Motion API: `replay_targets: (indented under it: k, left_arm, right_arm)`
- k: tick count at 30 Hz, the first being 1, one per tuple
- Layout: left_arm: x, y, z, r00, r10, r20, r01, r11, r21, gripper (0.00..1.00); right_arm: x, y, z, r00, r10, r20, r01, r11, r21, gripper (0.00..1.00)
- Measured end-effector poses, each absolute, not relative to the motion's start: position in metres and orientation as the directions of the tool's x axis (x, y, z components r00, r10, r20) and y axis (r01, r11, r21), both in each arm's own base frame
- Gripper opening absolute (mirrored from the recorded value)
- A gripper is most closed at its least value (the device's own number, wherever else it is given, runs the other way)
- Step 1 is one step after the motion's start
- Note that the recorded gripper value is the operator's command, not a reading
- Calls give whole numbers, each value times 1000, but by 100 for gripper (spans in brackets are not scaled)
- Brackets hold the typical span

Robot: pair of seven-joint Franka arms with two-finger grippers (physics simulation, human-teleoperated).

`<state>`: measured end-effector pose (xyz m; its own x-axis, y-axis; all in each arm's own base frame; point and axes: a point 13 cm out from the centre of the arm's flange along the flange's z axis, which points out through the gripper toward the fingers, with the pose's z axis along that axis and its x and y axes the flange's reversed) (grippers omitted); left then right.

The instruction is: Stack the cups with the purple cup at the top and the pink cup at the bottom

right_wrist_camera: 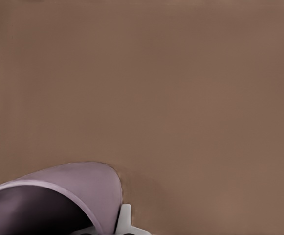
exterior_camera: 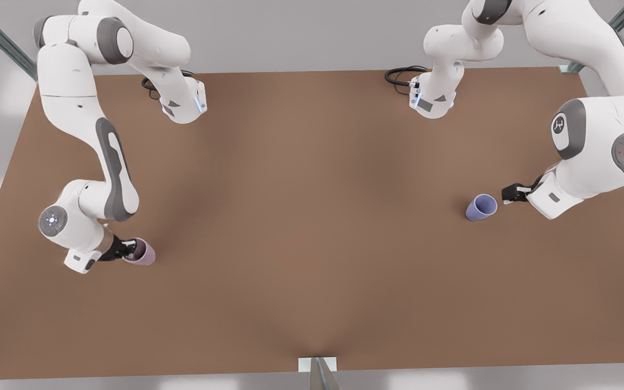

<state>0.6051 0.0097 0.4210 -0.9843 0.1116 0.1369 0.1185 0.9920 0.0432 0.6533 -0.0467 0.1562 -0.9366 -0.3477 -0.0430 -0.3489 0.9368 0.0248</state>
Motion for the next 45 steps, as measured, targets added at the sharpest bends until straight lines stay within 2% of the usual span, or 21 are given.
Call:
replay_targets:
  k: [5,8,11,15,18,20,23,29,34,39,40,42,45]
  left_arm:
    - [605,12,421,-985,108,138,115,992,44,100]
    - [605,12,420,-984,108,139,115,992,44,100]
    - [605,12,419,-984,108,142,115,992,44,100]
    - [605,13,416,-983,107,148,114,992,43,100]
    - [604,13,415,-983,106,151,114,993,43,100]
    - [604,13,415,-983,106,152,114,993,43,100]
    - [605,16,408,-981,100,164,108,993,43,100]
    - [592,38,361,-975,57,216,66,997,32,100]
    - [537,52,288,-962,29,273,32,999,6,100]
    - [518,64,233,-966,10,259,12,1000,7,100]
    - [514,67,224,-966,4,257,6,1000,7,100]
    - [511,75,212,-970,-10,244,-8,1000,11,100]
    - [504,87,192,-972,-32,232,-29,999,17,100]
  right_arm:
    - [639,114,203,-885,-461,-63,-465,879,106,21]
    - [617,248,219,-849,-522,-75,-527,834,164,21]
    - [610,386,239,-832,-543,-113,-554,806,208,21]
    - [591,518,236,-859,-501,-107,-511,820,258,21]
    - [559,595,197,-882,-465,-71,-468,851,238,21]
    - [549,606,180,-914,-403,-40,-402,891,209,21]
    - [556,587,160,-961,-276,0,-273,953,135,21]
    - [552,573,142,-997,-70,35,-68,996,52,21]
    - [550,570,125,-996,69,58,71,997,31,21]
    - [550,573,119,-983,173,57,175,984,37,21]
    - [551,574,119,-980,190,55,193,980,40,25]
    - [552,575,120,-973,223,53,225,973,46,40]
    - [554,577,113,-963,266,52,268,962,50,43]
